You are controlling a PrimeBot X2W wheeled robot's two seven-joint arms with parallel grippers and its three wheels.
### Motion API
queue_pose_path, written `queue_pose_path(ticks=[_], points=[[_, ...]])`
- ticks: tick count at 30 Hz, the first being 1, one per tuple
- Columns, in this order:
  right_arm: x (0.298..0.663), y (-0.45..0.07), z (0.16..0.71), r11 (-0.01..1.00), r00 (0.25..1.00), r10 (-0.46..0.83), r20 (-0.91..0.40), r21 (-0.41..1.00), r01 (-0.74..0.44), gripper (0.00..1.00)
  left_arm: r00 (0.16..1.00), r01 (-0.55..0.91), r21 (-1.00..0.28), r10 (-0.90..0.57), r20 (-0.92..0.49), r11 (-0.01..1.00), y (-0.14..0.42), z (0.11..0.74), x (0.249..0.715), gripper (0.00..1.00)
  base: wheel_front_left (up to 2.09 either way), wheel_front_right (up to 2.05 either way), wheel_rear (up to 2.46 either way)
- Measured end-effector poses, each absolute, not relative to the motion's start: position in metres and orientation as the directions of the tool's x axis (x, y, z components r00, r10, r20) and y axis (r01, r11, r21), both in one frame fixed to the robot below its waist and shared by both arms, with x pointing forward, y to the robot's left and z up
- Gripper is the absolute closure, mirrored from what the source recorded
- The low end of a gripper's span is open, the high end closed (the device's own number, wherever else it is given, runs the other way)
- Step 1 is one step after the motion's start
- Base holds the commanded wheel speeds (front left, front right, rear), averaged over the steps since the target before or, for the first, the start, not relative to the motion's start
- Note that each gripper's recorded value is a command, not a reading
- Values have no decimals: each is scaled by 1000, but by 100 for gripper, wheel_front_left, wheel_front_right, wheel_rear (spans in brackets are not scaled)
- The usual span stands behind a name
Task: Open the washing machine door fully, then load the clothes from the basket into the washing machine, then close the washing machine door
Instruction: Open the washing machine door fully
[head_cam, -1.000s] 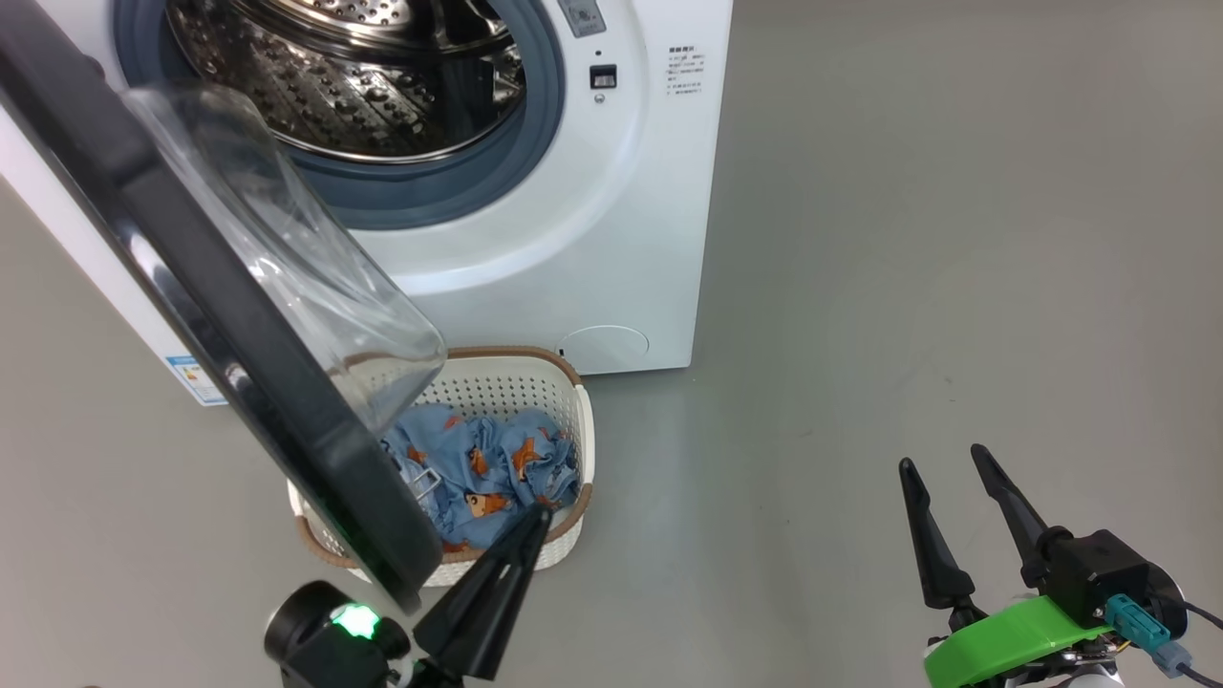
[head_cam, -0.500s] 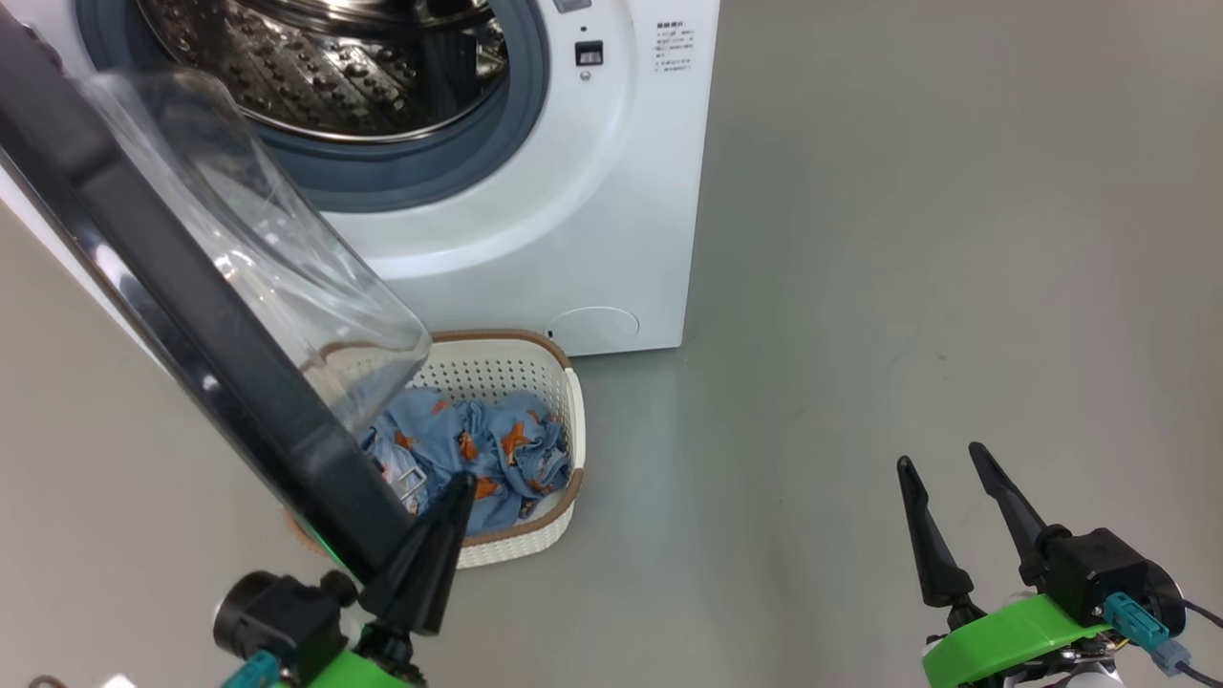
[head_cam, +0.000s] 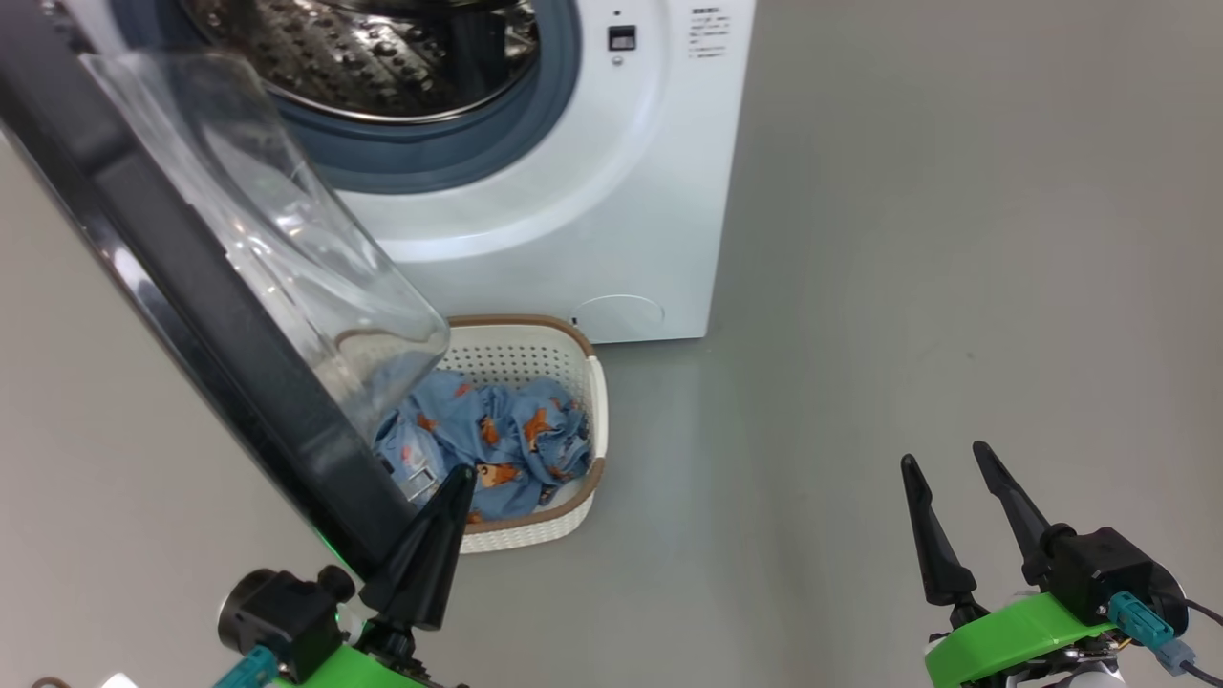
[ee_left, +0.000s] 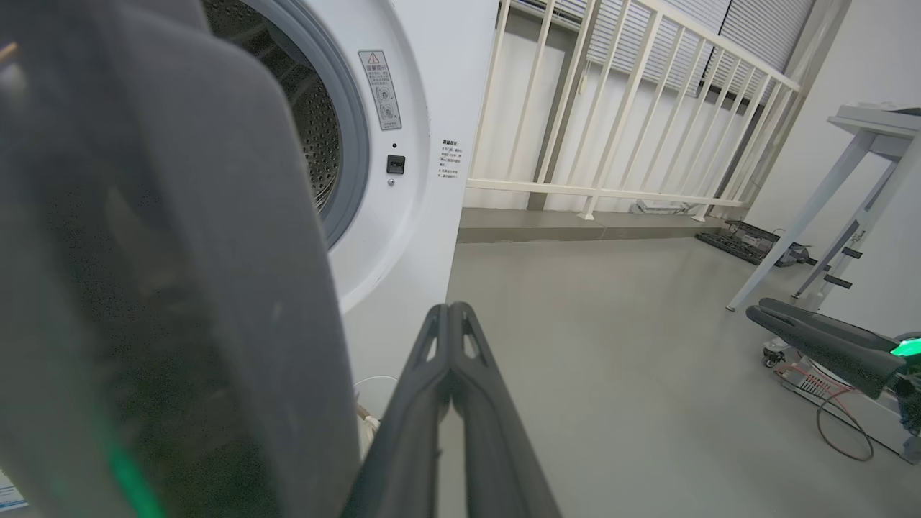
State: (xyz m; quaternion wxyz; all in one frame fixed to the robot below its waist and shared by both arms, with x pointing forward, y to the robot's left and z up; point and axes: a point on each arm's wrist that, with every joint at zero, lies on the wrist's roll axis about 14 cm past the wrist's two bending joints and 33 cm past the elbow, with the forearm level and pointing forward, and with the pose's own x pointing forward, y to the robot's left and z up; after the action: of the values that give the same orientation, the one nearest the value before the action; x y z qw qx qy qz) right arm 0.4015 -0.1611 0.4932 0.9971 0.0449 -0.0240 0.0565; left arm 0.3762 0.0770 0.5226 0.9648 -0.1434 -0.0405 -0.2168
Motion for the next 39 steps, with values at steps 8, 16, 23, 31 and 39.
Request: queue_pose_path(ticks=[8, 16, 23, 31, 39], points=[[409, -144, 492, 982, 986, 157, 53, 93, -161, 0, 929, 369, -266, -347, 129, 891, 97, 519, 368, 100, 0, 0, 0], [417, -127, 489, 973, 978, 202, 49, 100, -206, 0, 954, 298, -263, -276, 116, 918, 120, 516, 361, 100, 0, 0, 0], [422, -112, 488, 963, 969, 243, 49, 105, -247, 0, 978, 204, -257, -184, 102, 945, 147, 512, 352, 100, 0, 0, 0], [427, -91, 487, 948, 954, 295, 50, 111, -299, 0, 996, 59, -245, -40, 82, 968, 190, 507, 338, 100, 0, 0, 0], [429, -75, 489, 934, 940, 338, 55, 107, -342, 0, 990, -109, -242, 128, 65, 964, 237, 502, 323, 100, 0, 0, 0]])
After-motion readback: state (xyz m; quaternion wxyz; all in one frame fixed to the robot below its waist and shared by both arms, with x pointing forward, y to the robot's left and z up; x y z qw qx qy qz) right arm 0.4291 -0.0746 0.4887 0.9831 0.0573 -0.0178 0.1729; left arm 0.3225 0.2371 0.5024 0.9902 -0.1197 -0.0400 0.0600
